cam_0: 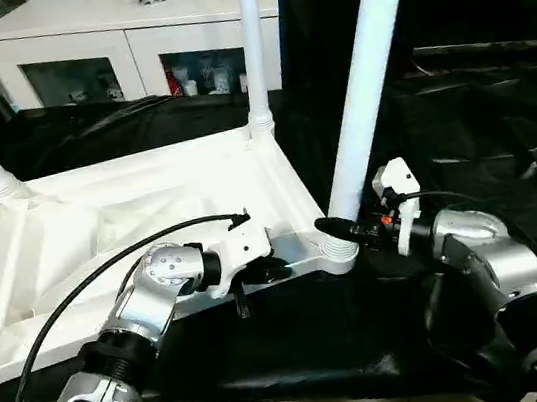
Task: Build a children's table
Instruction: Insert table leg to table base
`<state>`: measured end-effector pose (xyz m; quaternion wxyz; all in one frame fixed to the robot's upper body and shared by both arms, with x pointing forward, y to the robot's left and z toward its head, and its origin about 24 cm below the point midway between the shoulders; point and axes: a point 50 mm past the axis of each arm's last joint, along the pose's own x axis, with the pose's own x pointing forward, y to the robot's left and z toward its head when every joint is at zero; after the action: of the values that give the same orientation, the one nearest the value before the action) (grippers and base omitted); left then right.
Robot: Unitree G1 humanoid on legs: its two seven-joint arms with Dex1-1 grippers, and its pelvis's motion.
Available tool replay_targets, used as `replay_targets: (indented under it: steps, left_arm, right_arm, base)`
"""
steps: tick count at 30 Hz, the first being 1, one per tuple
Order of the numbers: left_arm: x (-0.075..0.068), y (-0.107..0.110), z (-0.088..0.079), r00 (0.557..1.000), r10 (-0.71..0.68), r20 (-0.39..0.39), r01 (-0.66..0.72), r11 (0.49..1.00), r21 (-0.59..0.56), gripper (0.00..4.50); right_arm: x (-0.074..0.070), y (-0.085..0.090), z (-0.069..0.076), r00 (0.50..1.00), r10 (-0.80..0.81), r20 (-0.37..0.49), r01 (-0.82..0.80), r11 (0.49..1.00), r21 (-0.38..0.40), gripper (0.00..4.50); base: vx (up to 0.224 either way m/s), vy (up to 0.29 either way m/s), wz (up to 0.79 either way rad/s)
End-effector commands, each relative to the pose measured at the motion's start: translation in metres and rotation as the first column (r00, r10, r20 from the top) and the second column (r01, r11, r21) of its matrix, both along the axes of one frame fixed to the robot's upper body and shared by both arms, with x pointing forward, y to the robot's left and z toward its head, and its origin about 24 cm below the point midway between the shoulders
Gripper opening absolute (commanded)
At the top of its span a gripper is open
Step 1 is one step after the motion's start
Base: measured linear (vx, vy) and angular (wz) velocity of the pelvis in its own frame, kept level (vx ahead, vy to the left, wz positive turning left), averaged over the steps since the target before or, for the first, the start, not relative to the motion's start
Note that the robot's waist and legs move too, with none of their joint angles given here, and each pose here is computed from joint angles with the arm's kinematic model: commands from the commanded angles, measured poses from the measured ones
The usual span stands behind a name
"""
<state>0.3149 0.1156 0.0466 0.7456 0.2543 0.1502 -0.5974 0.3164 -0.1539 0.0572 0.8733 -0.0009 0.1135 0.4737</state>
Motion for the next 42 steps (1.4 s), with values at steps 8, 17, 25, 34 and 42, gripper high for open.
replay_targets:
  steps: [8,17,25,34,42]
  left_arm:
    - [0.0024,0.0051,-0.0016,1.0,-0.025,0.005,0.025,0.995,0.099,0.84]
    - [0.0081,0.0086,0.0033,1.0,0.008,0.0,-0.008,0.997,0.075,0.5]
    - [0.0065,0.0061,0.0036,1.0,0.0,-0.02,0.001,1.0,0.031,0.01]
    - [0.0043,0.0037,0.0015,0.999,-0.006,-0.042,0.006,1.0,0.004,0.0]
    - [0.0026,0.0018,0.0021,0.998,-0.015,-0.056,0.014,1.0,-0.024,0.0]
  right_arm:
    - [-0.0135,-0.0019,-0.0363,0.983,-0.011,-0.183,0.002,0.999,-0.051,1.91]
    - [-0.0126,0.0012,-0.0327,0.986,-0.009,-0.169,0.003,0.999,-0.033,1.91]
    - [-0.0133,0.0012,-0.0338,0.985,-0.009,-0.171,0.003,0.999,-0.036,1.91]
    - [-0.0137,0.0005,-0.0339,0.986,-0.006,-0.169,-0.001,0.999,-0.042,1.91]
    - [-0.0139,-0.0002,-0.034,0.986,-0.003,-0.168,-0.005,0.999,-0.047,1.91]
  base:
    - [0.0,0.0,0.0]
    - [0.0,0.0,0.0]
    - [0.0,0.0,0.0]
    - [0.0,0.0,0.0]
    - [0.0,0.0,0.0]
